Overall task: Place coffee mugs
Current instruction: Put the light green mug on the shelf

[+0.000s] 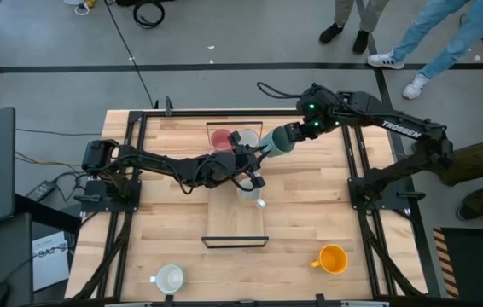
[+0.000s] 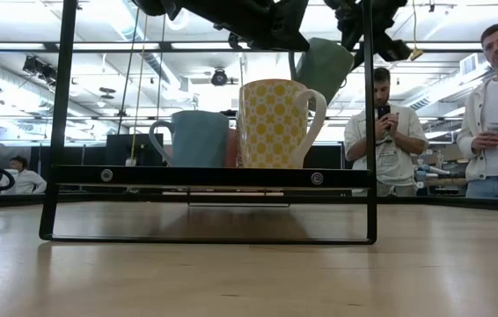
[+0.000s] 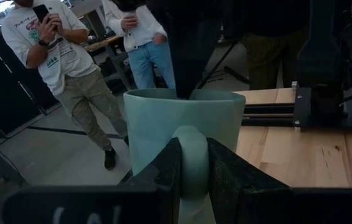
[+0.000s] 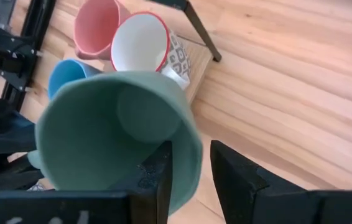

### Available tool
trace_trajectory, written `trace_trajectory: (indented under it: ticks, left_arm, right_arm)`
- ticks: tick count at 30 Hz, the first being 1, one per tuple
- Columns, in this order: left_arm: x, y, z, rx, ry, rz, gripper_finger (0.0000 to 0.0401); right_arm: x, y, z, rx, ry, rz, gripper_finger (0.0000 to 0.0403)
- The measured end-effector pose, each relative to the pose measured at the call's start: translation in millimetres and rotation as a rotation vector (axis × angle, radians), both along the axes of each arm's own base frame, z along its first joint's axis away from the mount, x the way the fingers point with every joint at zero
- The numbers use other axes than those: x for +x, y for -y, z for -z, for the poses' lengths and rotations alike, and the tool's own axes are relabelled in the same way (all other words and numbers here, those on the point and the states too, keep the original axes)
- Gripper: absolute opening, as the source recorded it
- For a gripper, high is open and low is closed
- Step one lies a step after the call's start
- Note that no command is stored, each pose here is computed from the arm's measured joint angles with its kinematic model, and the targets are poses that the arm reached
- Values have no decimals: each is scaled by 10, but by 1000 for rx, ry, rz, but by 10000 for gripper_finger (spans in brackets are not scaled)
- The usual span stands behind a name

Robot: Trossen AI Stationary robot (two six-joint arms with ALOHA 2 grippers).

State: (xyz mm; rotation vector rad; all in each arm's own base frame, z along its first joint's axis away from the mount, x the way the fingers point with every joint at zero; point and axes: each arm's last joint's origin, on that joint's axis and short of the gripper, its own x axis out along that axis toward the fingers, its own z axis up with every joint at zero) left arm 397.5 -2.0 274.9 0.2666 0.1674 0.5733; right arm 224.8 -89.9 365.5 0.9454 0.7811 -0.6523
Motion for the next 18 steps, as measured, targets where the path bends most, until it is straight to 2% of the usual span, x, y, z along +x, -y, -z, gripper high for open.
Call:
trace_trajectory:
  ticks: [8, 18]
  left_arm:
    - [-6, 4, -1, 3, 1, -31, 59]
    - [-69, 145, -98, 12, 24, -62, 59]
  right_arm:
    - [-145, -11, -106, -39, 36, -11, 114]
    - [-170, -21, -118, -70, 29, -51, 114]
